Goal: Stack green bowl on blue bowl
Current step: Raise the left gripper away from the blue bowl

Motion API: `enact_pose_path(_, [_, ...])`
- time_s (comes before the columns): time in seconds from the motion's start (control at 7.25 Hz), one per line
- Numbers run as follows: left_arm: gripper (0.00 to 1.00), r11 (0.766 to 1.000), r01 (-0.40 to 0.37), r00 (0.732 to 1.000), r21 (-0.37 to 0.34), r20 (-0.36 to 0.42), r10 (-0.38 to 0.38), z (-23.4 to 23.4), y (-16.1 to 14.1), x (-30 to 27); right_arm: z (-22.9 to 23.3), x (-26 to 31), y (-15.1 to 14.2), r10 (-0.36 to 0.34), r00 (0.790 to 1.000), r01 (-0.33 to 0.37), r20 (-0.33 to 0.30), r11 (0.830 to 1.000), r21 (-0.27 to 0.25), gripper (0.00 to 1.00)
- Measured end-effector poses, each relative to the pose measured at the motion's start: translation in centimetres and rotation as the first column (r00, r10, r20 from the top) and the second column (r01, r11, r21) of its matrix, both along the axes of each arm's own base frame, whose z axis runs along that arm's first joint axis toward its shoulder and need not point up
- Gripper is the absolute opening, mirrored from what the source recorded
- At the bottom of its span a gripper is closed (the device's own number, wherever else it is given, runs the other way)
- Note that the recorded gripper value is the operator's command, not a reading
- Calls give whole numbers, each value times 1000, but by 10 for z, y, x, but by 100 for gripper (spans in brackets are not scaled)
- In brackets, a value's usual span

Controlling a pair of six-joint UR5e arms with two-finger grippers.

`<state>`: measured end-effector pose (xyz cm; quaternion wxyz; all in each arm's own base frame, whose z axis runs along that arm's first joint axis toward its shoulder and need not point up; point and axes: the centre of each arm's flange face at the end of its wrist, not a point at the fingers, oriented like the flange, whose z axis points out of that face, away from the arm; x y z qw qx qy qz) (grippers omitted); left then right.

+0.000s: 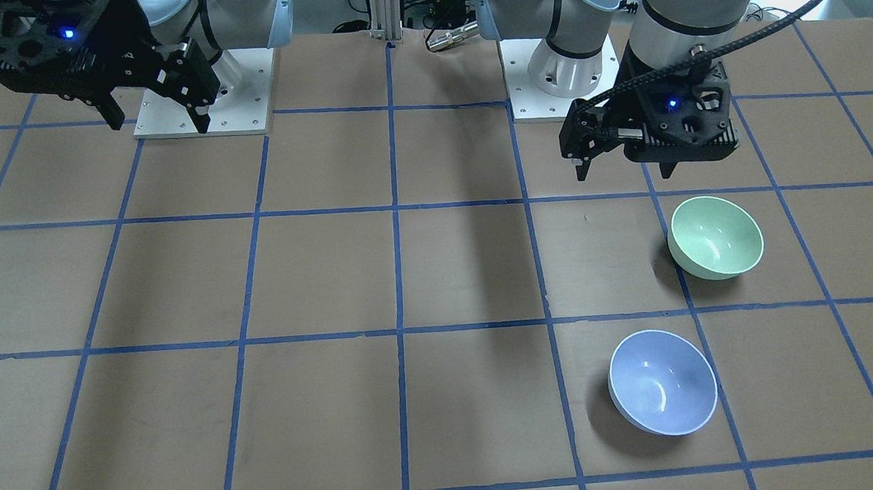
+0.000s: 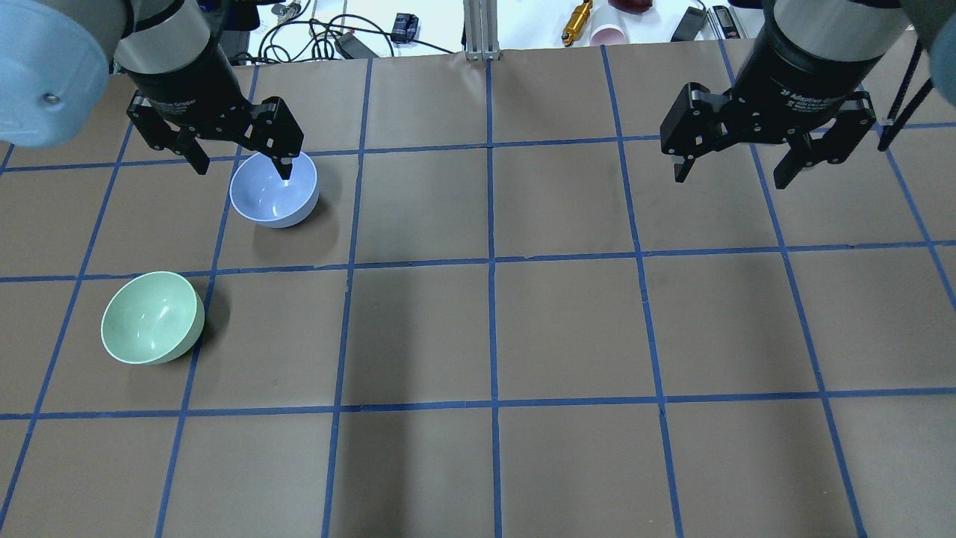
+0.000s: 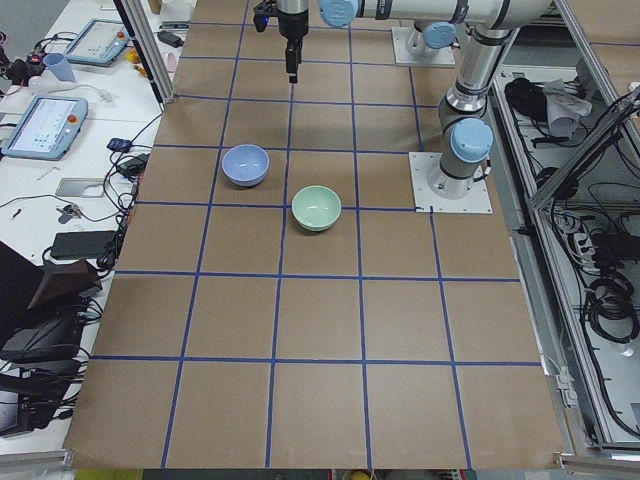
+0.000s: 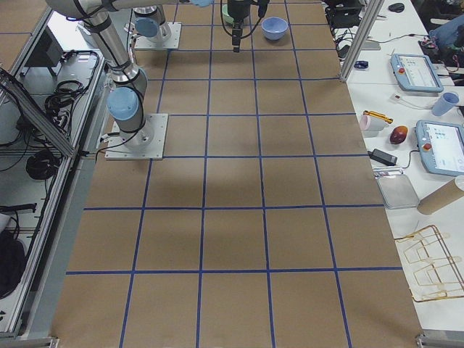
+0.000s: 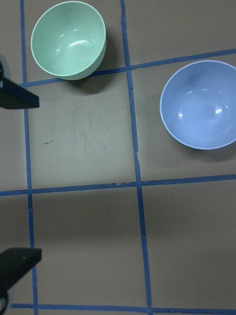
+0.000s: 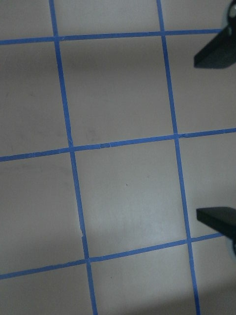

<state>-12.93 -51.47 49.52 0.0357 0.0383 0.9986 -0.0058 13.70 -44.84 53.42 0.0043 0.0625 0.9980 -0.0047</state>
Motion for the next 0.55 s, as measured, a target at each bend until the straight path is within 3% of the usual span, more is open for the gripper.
enact_pose_path(0.55, [100,999,-3,1000,-40,-5,3,6,-2,0,0,0,0,0,1000,0,0,1000,0,100])
